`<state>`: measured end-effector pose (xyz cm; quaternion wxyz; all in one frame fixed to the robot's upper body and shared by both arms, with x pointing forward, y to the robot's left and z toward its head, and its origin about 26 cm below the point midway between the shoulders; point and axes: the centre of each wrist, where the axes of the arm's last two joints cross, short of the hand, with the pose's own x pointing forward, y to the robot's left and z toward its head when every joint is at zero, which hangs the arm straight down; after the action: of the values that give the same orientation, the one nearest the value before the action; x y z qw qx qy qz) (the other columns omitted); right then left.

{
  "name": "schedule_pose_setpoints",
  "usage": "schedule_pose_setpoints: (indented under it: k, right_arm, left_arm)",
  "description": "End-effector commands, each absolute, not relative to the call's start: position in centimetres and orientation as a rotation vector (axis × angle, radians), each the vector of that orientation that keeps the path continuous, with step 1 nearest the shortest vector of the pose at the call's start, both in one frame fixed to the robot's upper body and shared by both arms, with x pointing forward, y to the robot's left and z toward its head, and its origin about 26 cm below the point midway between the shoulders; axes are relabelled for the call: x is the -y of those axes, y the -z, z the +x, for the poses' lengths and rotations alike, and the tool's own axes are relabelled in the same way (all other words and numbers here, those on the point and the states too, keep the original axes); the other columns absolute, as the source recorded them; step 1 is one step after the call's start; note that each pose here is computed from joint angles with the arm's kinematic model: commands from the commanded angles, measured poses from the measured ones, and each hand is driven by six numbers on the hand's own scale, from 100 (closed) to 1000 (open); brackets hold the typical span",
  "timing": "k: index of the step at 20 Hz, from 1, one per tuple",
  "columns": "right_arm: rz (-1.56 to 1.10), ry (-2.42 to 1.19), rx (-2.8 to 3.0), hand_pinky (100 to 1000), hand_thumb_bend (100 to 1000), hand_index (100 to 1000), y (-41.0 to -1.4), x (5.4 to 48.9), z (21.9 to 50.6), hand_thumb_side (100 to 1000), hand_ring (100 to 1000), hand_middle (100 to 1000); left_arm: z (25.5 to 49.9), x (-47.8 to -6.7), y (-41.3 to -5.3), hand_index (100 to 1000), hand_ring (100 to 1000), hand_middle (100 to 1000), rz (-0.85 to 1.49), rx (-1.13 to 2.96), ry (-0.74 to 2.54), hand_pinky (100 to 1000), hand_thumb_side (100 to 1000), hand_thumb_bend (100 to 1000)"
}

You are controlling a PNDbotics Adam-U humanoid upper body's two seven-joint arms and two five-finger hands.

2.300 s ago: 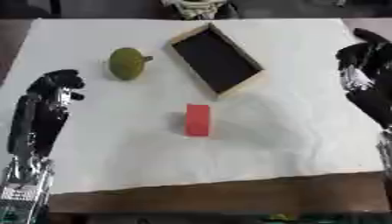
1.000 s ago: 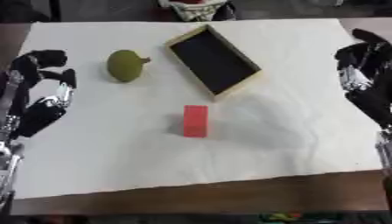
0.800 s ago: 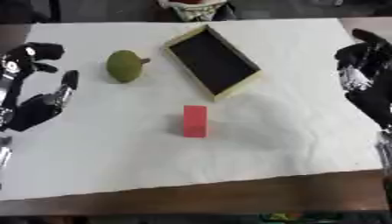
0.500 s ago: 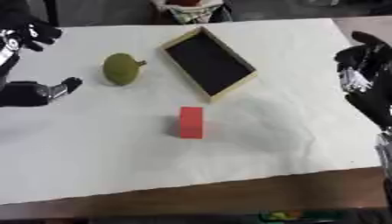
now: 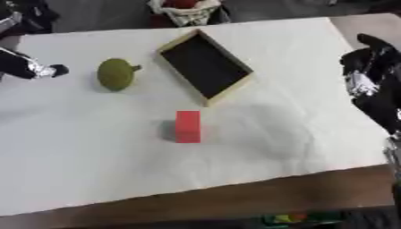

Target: Pick up objects on the table and place them in the box.

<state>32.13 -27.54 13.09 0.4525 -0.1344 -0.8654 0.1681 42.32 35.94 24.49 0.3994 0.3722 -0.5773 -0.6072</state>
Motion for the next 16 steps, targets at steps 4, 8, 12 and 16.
schedule_pose_setpoints:
  k: [4, 8, 12, 16]
  right_arm:
    - [-0.333, -0.442, 2.150, 716, 100, 884, -13.7, 27.8, 32.2, 456, 713, 628]
    - [-0.324, -0.447, 2.153, 716, 100, 884, -13.7, 27.6, 32.2, 454, 713, 628]
    - [-0.313, -0.452, 2.158, 716, 100, 884, -13.8, 27.4, 32.3, 453, 713, 628]
    - [-0.300, -0.459, 2.163, 716, 100, 884, -13.9, 27.1, 32.4, 453, 713, 628]
  left_arm:
    - [45.7, -34.6, -23.8, 910, 797, 800, 0.951, 1.357, 1.648, 800, 316, 602]
    - [47.0, -33.6, -22.7, 903, 795, 796, 0.938, 1.348, 1.666, 800, 277, 578]
    - [47.7, -32.8, -22.0, 904, 797, 796, 0.950, 1.344, 1.677, 805, 240, 573]
    - [48.3, -32.1, -21.0, 910, 804, 807, 0.962, 1.309, 1.687, 815, 246, 579]
